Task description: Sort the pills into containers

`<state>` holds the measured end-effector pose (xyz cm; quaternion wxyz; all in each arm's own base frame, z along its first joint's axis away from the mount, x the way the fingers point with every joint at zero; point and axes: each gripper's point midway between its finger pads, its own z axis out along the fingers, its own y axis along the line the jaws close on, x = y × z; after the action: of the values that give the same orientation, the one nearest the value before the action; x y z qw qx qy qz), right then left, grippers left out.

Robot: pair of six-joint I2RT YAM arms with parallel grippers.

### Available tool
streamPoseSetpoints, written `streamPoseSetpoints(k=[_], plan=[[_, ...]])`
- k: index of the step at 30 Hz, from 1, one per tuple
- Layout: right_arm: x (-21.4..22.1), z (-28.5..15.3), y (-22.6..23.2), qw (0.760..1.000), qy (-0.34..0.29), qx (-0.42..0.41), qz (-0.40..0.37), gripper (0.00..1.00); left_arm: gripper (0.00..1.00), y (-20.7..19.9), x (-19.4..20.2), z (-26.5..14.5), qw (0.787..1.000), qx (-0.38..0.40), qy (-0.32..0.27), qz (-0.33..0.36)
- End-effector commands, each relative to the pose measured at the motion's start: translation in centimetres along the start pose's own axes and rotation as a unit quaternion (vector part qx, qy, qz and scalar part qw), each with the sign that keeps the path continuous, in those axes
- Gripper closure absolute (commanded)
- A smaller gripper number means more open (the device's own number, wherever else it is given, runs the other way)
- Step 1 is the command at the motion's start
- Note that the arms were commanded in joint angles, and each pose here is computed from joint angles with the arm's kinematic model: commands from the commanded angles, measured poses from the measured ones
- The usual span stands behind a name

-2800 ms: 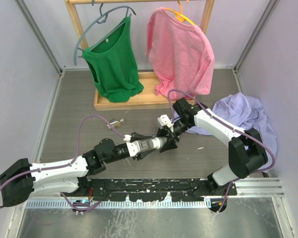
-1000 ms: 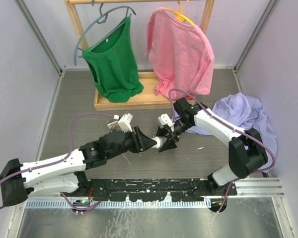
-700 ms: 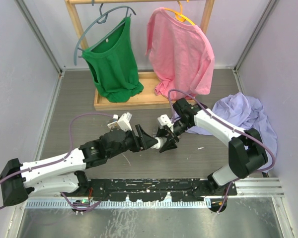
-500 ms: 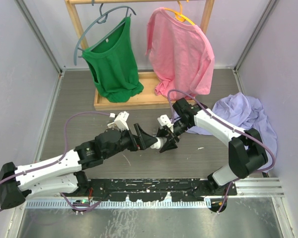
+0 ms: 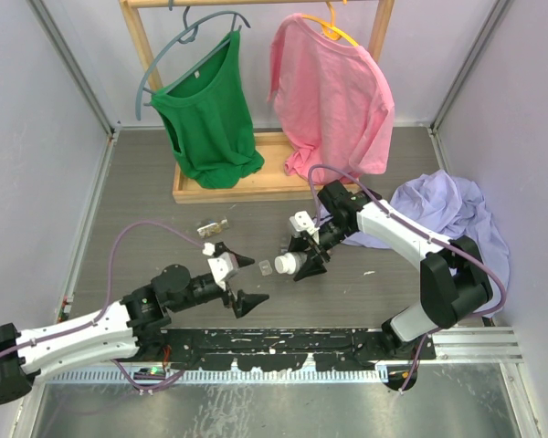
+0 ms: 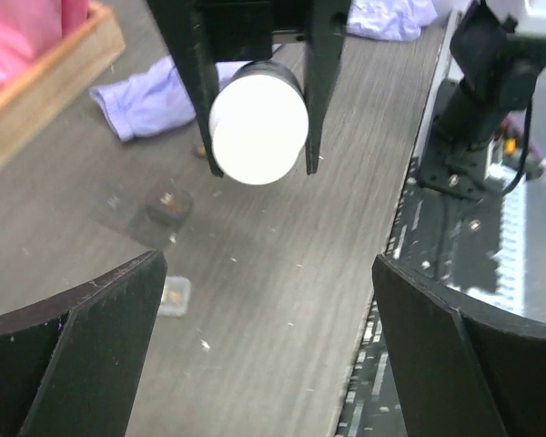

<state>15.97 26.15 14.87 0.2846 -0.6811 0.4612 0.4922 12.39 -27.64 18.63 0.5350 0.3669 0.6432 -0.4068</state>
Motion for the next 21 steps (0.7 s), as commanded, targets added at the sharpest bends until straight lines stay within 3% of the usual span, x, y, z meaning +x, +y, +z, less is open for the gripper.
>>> streamPoseSetpoints(k=[1,5,12,17,21], plan=[[-1.0,-0.1,0.0,1.000,-0.010,0.000,-0.014,0.99,0.02,-1.0,-6.4,0.3,0.967,0.045,-0.130,0.213],[-0.9,-0.1,0.0,1.000,-0.010,0.000,-0.013,0.99,0.02,-0.8,-6.6,1.8,0.961,0.047,-0.114,0.247],[-0.9,-0.1,0.0,1.000,-0.010,0.000,-0.013,0.99,0.01,0.5,-6.2,4.6,0.964,0.038,-0.104,0.242],[-0.9,-0.1,0.1,1.000,-0.010,0.000,-0.013,0.99,0.19,0.6,-6.3,5.5,0.966,0.044,-0.101,0.232],[-1.0,-0.1,0.1,1.000,-0.010,0.000,-0.014,0.99,0.28,0.6,-6.1,5.9,0.968,0.047,-0.099,0.224]])
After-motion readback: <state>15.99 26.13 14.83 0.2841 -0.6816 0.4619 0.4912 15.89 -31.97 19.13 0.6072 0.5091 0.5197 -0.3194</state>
